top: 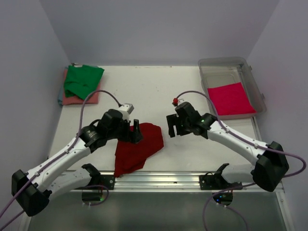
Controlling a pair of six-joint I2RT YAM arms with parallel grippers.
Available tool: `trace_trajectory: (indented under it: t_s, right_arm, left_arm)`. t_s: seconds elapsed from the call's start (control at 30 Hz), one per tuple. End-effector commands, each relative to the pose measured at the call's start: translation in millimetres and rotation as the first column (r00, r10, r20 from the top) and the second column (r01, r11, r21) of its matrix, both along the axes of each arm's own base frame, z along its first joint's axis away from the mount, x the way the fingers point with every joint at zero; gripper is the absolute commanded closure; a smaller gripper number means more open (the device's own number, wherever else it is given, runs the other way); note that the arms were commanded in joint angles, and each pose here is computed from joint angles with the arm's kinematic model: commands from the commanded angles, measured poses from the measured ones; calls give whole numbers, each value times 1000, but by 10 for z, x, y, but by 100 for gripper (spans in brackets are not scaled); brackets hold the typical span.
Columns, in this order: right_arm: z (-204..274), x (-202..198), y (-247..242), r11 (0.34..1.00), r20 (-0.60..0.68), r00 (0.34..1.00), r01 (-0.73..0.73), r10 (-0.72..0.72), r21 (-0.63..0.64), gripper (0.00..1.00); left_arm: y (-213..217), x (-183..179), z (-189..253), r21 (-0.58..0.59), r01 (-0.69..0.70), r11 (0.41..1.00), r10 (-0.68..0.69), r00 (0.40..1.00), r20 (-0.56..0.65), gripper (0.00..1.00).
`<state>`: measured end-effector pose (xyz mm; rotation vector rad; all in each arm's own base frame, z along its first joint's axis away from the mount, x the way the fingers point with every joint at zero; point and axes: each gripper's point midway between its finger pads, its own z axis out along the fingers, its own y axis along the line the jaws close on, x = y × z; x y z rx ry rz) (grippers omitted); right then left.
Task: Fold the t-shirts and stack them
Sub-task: Move the tshirt to the center of the board
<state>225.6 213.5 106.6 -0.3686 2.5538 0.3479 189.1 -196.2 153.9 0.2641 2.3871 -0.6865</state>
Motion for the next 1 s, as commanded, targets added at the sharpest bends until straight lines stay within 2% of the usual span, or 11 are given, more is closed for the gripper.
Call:
trace_trajectory:
  t_s: [0.0, 0.17, 0.27, 0.47, 0.57, 0.67, 0.73, 0.8, 0.9, 0.93, 0.97]
  right_arm:
    - [417, 210, -280, 983, 141, 973, 186, -184, -2, 21]
    - [577, 225, -483, 971, 182, 955, 238, -235, 2, 20]
    - [613, 198, -568, 967, 178, 951, 252, -252, 23, 20]
    - [684, 112, -649, 969, 195, 949, 241, -247, 53, 20]
    - [689, 90, -680, 971, 201, 950, 235, -240, 52, 20]
    - [718, 87, -720, 969, 207, 946, 241, -248, 59, 20]
    - [755, 89, -751, 967, 220, 942, 246, -254, 64, 20]
    - [767, 87, -792, 965, 226, 938, 254, -261, 64, 20]
    - [765, 87, -834, 962, 227, 935, 263, -271, 67, 20]
    - [772, 81, -844, 962, 231, 934, 263, -272, 70, 20]
    - [753, 76, -863, 962, 229, 934, 267, -275, 65, 21]
  left_arm:
    - [-232, -353, -379, 124, 177, 976, -166, 981, -99, 16]
    - [-609, -584, -631, 321, 315, 893, -300, 949, -96, 15]
    - [-678, -710, -911, 455, 378, 806, -360, 924, -129, 14]
    - [-566, -410, -1037, 623, 248, 742, -277, 959, -51, 13]
    - [-480, -279, -1104, 704, 181, 686, -236, 972, -20, 11]
    - [-397, -254, -1313, 773, 182, 607, -226, 973, -52, 10]
    - [-381, -246, -1380, 787, 182, 589, -224, 973, -58, 10]
    - [-381, -225, -1430, 795, 175, 581, -223, 973, -51, 13]
    - [-392, -217, -1511, 794, 186, 579, -227, 972, -62, 28]
    - [-391, -221, -1531, 792, 191, 580, -226, 972, -69, 46]
    - [-383, -199, -1535, 792, 186, 581, -219, 973, -68, 57]
